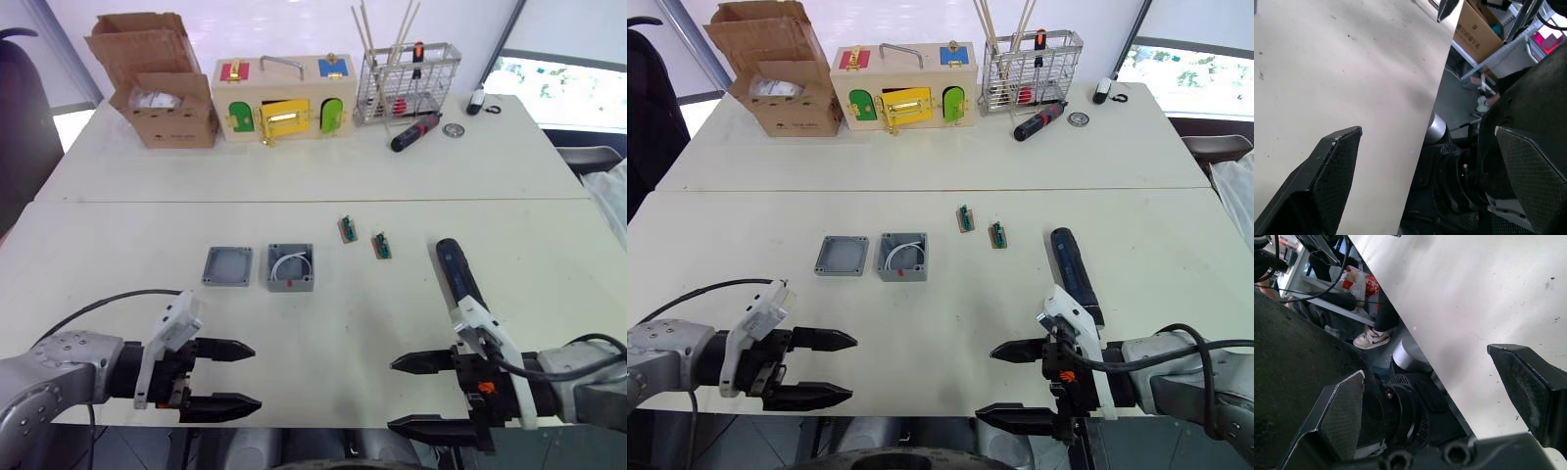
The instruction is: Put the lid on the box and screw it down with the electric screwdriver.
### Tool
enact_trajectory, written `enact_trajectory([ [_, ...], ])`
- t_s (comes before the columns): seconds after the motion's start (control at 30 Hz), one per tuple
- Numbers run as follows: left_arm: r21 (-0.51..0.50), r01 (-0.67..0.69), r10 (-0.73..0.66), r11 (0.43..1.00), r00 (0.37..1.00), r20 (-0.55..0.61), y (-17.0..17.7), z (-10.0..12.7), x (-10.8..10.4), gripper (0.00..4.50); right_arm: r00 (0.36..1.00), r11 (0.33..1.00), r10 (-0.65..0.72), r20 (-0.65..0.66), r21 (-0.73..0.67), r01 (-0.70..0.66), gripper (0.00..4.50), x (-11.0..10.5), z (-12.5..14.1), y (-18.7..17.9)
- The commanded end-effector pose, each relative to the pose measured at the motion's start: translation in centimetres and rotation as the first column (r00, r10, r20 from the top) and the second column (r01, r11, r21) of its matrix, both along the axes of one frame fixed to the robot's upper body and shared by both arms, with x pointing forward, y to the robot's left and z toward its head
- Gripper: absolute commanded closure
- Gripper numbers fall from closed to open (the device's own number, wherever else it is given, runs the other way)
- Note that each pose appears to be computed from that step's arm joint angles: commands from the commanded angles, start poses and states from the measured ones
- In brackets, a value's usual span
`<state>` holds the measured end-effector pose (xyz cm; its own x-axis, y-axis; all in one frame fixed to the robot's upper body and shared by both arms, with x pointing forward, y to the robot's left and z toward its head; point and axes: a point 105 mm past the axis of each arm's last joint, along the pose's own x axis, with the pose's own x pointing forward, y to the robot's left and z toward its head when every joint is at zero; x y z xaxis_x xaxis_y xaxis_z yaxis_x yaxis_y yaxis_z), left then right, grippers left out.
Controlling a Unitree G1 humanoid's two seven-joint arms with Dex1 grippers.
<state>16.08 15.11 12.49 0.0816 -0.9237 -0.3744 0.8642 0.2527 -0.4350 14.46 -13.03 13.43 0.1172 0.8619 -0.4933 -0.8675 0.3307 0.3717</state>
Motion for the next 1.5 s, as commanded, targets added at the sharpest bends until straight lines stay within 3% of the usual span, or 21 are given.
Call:
enact_trajectory([
  [0.03, 0.066, 0.001, -0.006, 0.998, 0.998, 0.069, 0.6, 0.3, 0.7, 0.00, 0.999, 1.000, -0.022, 0.044, -0.002, 0.022, 0.01, 0.4, 0.5, 0.4],
  [0.1, 0.097, -0.014, 0.002, 0.995, 0.992, 0.123, 1.4, 1.3, 2.3, 0.00, 0.997, 0.997, -0.072, 0.034, -0.015, 0.073, 0.01, 1.3, 1.0, 0.2],
  [0.2, 0.128, -0.001, -0.035, 0.992, 0.962, 0.272, 2.2, 4.9, 5.4, 0.00, 0.993, 0.994, -0.093, 0.077, 0.062, 0.088, 0.01, 3.0, 4.1, 0.8],
  [0.33, 0.254, 0.072, -0.183, 0.964, 0.877, 0.444, 1.7, 7.6, 8.5, 0.00, 0.986, 0.998, -0.068, 0.155, 0.023, 0.065, 0.01, 4.1, 5.6, 1.7],
  [0.4, 0.312, 0.141, -0.281, 0.940, 0.837, 0.469, 0.7, 8.1, 9.6, 0.00, 0.976, 0.998, -0.064, 0.210, -0.004, 0.067, 0.01, 4.7, 5.5, 2.4],
  [0.5, 0.405, 0.219, -0.407, 0.888, 0.785, 0.467, -0.6, 7.5, 10.7, 0.00, 0.954, 0.997, -0.055, 0.294, -0.041, 0.070, 0.01, 5.3, 5.0, 3.5],
  [0.7, 0.476, 0.310, -0.529, 0.823, 0.724, 0.443, -3.2, 5.2, 12.4, 0.00, 0.921, 0.986, -0.060, 0.386, -0.124, 0.116, 0.01, 5.8, 2.9, 4.2],
  [1.0, 0.538, 0.309, -0.566, 0.784, 0.711, 0.416, -4.6, 1.8, 15.0, 0.00, 0.878, 0.972, -0.167, 0.448, -0.077, 0.224, 0.01, 7.1, 2.8, 4.3],
  [1.3, 0.563, 0.337, -0.610, 0.755, 0.677, 0.412, -5.5, 1.6, 15.6, 0.00, 0.859, 0.964, -0.206, 0.468, -0.051, 0.259, 0.01, 7.6, 2.8, 4.5],
  [1.4, 0.560, 0.357, -0.623, 0.748, 0.669, 0.405, -5.9, 1.6, 15.3, 0.77, 0.855, 0.962, -0.216, 0.471, -0.044, 0.268, 0.00, 7.8, 2.9, 4.6],
  [1.5, 0.565, 0.364, -0.630, 0.740, 0.670, 0.393, -6.1, 1.3, 15.2, 2.23, 0.851, 0.962, -0.225, 0.474, -0.032, 0.272, 0.00, 8.0, 3.2, 4.8],
])
